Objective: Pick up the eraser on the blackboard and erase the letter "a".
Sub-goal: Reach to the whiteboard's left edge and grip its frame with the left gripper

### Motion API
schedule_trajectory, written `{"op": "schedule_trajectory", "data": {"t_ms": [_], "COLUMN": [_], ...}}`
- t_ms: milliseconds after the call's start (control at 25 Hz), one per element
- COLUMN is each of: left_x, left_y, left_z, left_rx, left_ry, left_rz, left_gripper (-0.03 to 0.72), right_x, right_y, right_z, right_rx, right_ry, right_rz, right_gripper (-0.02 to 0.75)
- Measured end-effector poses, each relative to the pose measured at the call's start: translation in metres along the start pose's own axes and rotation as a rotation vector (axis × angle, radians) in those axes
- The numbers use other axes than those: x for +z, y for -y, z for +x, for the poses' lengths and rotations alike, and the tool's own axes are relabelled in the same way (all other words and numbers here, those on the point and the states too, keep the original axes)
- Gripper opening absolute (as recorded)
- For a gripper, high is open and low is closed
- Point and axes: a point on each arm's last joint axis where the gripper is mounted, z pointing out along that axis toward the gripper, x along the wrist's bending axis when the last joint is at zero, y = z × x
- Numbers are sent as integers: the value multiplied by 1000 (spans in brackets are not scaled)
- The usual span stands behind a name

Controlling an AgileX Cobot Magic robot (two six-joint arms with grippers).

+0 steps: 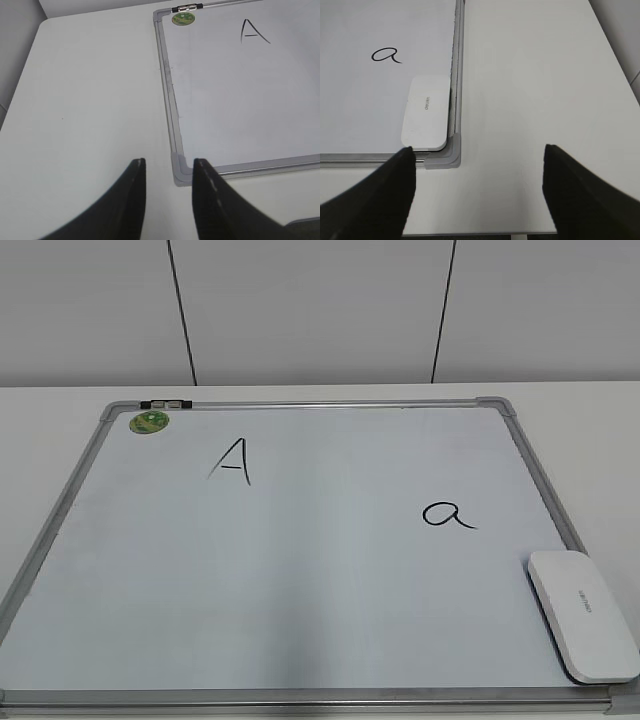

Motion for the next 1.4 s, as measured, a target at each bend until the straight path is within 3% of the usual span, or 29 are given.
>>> {"op": "schedule_trajectory", "data": {"t_ms": [1400], "left_x": [0], "left_y": [0], "left_z": [0], "left_rx": [0], "left_ry": [0], "left_rz": [0], "left_gripper": [249], "right_x": [0], "right_y": [0], "right_z": [0], "right_rx": [0], "right_ry": [0], "right_rz": [0], "right_gripper": [587]}}
